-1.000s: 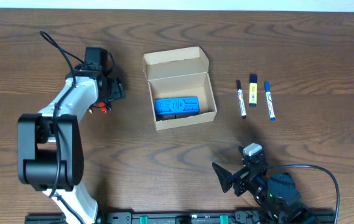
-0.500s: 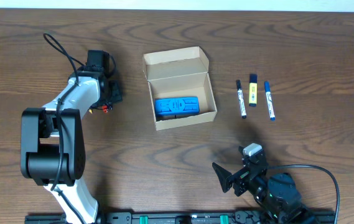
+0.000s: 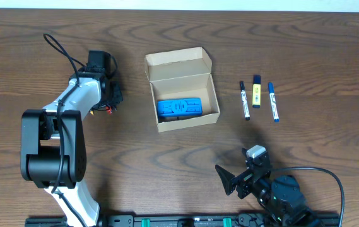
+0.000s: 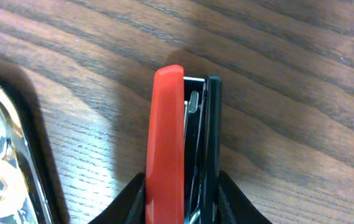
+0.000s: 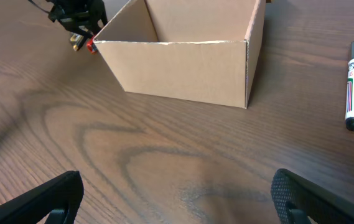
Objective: Pack container
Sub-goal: 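Carry the stapler and pen into the box beside the duster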
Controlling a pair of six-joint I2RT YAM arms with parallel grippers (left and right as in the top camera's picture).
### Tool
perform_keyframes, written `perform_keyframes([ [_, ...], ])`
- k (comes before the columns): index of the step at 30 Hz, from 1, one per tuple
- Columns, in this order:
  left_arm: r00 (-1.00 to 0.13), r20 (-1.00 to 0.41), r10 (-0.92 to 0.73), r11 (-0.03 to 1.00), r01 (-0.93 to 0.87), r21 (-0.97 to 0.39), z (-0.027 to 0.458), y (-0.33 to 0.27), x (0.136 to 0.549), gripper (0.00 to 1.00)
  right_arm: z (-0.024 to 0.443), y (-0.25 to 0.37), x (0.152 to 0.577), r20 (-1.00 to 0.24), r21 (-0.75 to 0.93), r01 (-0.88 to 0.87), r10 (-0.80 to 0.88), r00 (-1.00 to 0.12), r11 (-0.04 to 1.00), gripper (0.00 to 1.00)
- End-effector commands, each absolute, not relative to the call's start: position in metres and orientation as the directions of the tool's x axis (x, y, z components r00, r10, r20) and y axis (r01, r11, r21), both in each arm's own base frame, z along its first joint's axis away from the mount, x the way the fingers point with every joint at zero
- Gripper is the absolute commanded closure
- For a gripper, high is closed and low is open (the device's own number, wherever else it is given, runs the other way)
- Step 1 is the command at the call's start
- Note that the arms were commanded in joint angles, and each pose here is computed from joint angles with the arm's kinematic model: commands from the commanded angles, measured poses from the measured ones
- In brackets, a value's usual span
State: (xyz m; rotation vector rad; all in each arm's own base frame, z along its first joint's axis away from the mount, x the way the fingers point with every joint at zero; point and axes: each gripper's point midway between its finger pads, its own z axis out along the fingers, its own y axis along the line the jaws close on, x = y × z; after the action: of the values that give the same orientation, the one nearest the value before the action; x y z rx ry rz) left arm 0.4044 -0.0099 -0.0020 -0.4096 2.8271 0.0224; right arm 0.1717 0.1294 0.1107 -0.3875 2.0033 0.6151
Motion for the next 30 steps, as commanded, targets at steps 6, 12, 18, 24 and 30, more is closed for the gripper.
perform_keyframes([
  [6,-0.922,-0.298,-0.247,0.967,-0.253,-0.019,0.023,-0.01,0.422,0.87,0.11,0.129,0.172,-0.882,0.243,-0.514,-0.033,-0.47,0.823,0.01],
  [12,-0.904,-0.41,-0.12,0.992,-0.125,-0.014,0.091,-0.02,0.449,0.94,0.11,0.129,0.172,-0.882,0.243,-0.514,-0.033,-0.47,0.823,0.01],
  [18,-0.793,-0.557,0.248,0.957,0.288,0.017,0.164,-0.09,0.459,0.94,0.11,0.129,0.172,-0.882,0.243,-0.514,-0.033,-0.469,0.823,0.01],
  [24,-0.54,-0.596,0.594,0.754,0.631,0.18,0.2,-0.171,0.431,0.94,0.11,0.129,0.172,-0.882,0.243,-0.514,-0.033,-0.47,0.823,0.01],
  [30,-0.148,-0.508,0.849,0.334,0.894,0.299,0.194,-0.25,0.378,0.94,0.11,0.129,0.172,-0.882,0.243,-0.514,-0.033,-0.47,0.823,0.01],
])
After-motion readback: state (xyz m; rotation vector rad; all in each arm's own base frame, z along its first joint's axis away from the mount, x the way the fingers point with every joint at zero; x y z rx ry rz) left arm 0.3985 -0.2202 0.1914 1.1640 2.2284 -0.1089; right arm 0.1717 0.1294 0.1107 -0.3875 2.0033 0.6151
